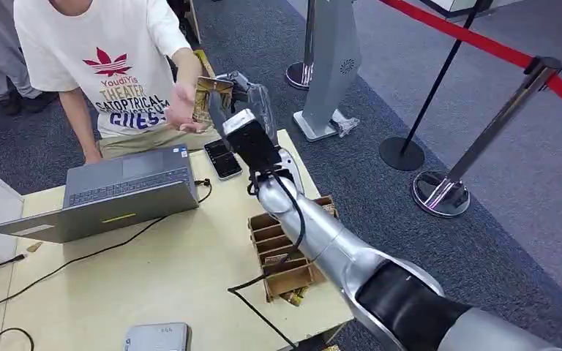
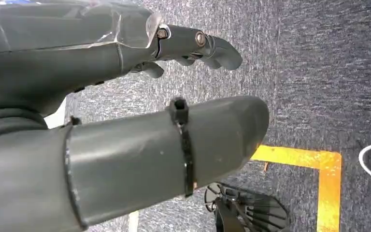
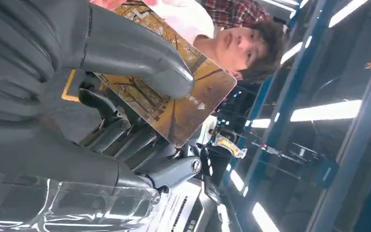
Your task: Pass the card to the sensor for recognition and then transmit it.
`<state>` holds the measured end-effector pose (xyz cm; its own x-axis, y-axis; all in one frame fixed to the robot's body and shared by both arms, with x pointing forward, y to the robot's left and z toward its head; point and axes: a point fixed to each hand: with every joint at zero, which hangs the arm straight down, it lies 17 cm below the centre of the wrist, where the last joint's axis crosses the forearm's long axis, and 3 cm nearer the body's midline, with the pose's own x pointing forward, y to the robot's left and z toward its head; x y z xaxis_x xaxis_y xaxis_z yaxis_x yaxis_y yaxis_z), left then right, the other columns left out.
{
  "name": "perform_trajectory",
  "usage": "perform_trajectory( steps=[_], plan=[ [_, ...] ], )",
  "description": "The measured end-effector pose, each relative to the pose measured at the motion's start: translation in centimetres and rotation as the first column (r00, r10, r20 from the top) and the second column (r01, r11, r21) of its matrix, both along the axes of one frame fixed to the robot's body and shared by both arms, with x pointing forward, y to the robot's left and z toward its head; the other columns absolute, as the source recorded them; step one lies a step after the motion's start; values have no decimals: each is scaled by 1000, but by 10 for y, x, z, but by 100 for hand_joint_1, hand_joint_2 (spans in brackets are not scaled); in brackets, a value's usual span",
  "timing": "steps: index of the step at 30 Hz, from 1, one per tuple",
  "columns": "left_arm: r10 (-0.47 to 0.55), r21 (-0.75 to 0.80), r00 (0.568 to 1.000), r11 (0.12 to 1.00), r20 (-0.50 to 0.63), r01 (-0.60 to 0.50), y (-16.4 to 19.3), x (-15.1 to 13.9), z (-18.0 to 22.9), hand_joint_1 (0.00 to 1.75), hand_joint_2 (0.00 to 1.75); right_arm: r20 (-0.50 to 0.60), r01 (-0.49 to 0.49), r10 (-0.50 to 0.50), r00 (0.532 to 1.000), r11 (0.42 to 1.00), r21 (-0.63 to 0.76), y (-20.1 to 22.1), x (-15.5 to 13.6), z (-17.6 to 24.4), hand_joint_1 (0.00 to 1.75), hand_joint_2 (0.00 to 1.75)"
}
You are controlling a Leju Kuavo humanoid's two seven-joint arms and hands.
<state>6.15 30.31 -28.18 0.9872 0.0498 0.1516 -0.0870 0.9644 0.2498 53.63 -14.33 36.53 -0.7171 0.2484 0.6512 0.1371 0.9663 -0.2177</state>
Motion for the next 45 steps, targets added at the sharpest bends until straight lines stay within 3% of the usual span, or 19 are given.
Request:
perform_trajectory(
  steps=[12, 14, 16, 17, 18, 19, 20, 33, 45],
  plan=[
    [12, 7, 1000, 1000, -3, -12, -3, -1, 0, 0, 0, 89, 145, -133, 987, 977, -153, 21, -6, -22, 175, 175],
    [13, 6, 1000, 1000, -3, -13, -5, -1, 0, 0, 0, 92, 145, -130, 987, 971, -191, 28, -9, -33, 157, 175],
    [14, 7, 1000, 1000, -4, -14, -6, -1, 0, 0, 0, 97, 141, -121, 988, 961, -238, 37, -14, -46, 154, 175],
    [17, 8, 1000, 1000, -4, -17, -5, -1, 0, 0, 0, 97, 139, -117, 988, 955, -262, 42, -16, -53, 133, 175],
    [18, 8, 1000, 1000, -3, -17, -6, -1, 0, 0, 0, 92, 137, -115, 989, 952, -275, 44, -17, -59, 52, 175],
    [19, 8, 1000, 1000, -2, -19, -6, -1, 0, 0, 0, 83, 133, -114, 990, 950, -283, 45, -18, -65, 14, 175],
    [20, 7, 1000, 1000, -1, -20, -6, -1, 0, 0, 0, 75, 131, -114, 991, 948, -291, 47, -18, -70, 0, 175],
    [58, 10, 998, 998, -5, -58, -6, -4, 0, 0, 0, -12, 104, -112, 994, 951, -290, 43, -20, -109, 0, 175],
    [93, 6, 996, 996, -9, -93, -7, -7, 0, 0, 0, 64, 81, -71, 995, 985, -151, 42, -62, -71, 0, 175]
  ],
)
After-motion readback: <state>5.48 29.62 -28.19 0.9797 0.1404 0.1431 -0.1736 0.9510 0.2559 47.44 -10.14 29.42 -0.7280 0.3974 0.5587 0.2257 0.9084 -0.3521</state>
